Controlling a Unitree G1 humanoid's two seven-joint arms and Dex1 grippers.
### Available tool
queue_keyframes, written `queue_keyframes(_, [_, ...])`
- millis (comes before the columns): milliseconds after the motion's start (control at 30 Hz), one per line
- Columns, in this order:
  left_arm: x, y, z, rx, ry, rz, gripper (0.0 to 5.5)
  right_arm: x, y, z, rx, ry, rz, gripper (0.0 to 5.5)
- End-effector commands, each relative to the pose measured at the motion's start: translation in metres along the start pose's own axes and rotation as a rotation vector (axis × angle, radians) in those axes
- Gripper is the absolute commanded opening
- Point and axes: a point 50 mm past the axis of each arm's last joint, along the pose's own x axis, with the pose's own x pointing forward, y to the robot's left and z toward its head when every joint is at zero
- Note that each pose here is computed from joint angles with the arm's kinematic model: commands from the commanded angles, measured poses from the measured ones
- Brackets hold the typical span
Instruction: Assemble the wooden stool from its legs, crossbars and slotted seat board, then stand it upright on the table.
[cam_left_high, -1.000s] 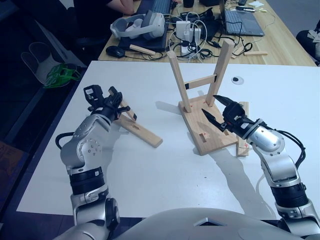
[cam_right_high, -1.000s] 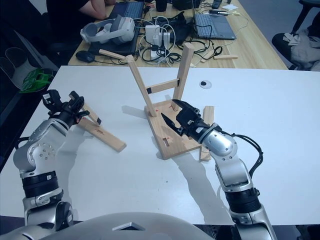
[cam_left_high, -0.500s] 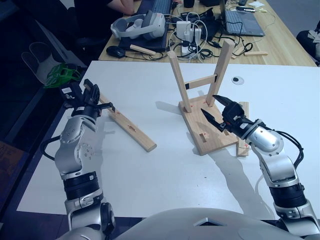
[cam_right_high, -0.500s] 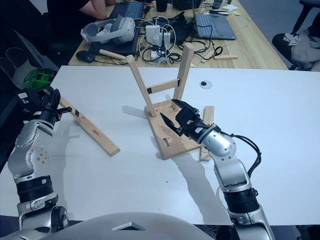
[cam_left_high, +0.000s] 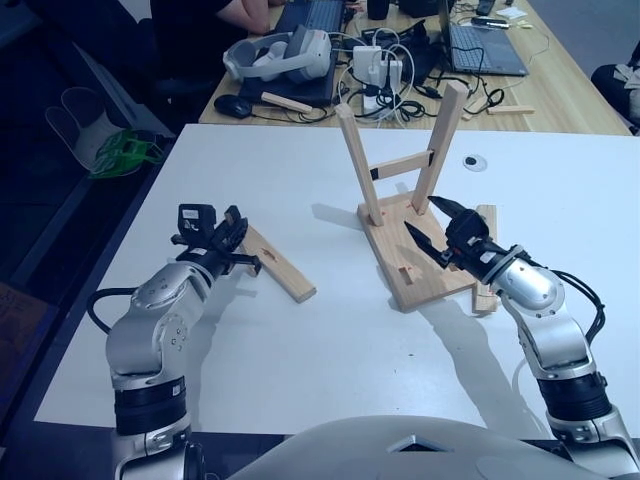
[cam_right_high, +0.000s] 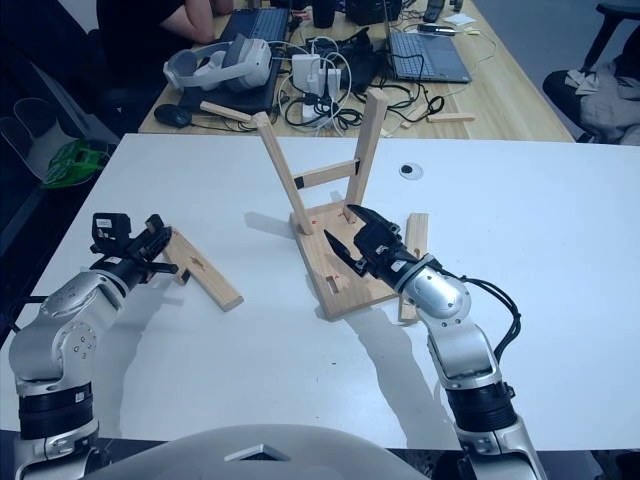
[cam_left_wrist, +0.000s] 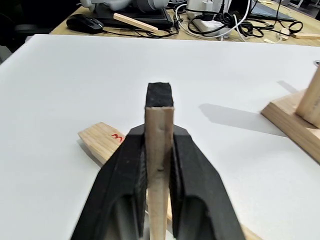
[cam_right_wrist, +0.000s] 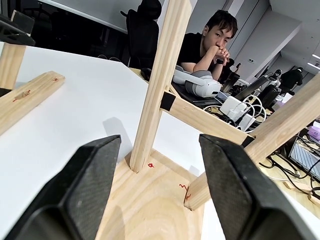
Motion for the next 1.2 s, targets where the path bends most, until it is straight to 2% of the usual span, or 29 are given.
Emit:
queue_keyframes(33, [-0.002,-0.005,-0.021,-0.044,0.163,-0.07,0.4,-0.002,-0.002,-0.004,0.011,0.005,-0.021,2.9])
queue_keyframes(200, [-0.002,-0.017,-0.018,-0.101,0.172,-0.151,0.4,-0.001,-0.002,-0.005,0.019,0.004,-0.03,2.9])
queue_keyframes(333, [-0.001,-0.038,-0.015,-0.188,0.139,-0.224,0.4,0.0,-0.003,-0.006,0.022,0.002,-0.032,2.9])
queue_keyframes(500, [0.009,-0.051,-0.013,-0.211,0.104,-0.208,0.4,0.004,-0.004,-0.005,0.02,-0.009,-0.025,2.9])
queue_keyframes(967, [0.041,-0.043,-0.005,-0.17,-0.015,-0.072,0.4,0.011,0.006,-0.002,0.053,-0.035,-0.016,2.9])
queue_keyframes(1200, [0.044,-0.047,-0.008,-0.178,-0.044,-0.028,0.4,0.015,0.006,0.0,0.054,-0.043,0.0,2.9])
